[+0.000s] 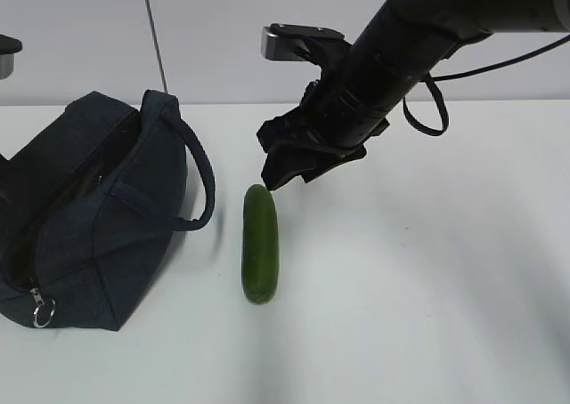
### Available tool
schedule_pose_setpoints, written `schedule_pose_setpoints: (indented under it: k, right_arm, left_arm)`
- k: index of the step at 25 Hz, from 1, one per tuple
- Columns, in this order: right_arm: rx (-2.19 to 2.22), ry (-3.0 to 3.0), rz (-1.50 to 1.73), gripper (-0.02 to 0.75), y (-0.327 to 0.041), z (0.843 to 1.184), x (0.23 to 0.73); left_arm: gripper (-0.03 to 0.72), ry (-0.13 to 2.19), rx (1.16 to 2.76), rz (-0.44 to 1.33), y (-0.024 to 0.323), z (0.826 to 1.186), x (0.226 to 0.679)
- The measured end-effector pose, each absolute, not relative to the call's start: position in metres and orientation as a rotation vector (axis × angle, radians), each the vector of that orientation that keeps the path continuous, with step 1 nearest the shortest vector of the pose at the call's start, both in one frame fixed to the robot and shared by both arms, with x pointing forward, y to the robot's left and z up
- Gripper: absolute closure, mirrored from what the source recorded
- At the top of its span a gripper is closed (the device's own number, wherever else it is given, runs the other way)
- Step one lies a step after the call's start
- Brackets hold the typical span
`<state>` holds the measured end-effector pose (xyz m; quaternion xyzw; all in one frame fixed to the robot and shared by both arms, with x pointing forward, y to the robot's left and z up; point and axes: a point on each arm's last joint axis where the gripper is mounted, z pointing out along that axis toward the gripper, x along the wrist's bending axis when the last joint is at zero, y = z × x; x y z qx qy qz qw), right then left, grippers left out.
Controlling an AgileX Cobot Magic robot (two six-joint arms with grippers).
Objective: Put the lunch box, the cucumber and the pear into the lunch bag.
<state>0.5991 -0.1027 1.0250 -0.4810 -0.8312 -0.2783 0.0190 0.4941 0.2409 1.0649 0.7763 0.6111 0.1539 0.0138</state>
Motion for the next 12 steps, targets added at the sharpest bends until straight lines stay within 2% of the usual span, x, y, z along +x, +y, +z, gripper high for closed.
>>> schedule_pose_setpoints:
  k: [12]
  right_arm:
    - [-1.720,-2.527,-0.624,0.294,-0.063,0.978,0.603]
  left_arm:
    - [0.685,1.905,2.418,0.478,0.241,1.065,0.494]
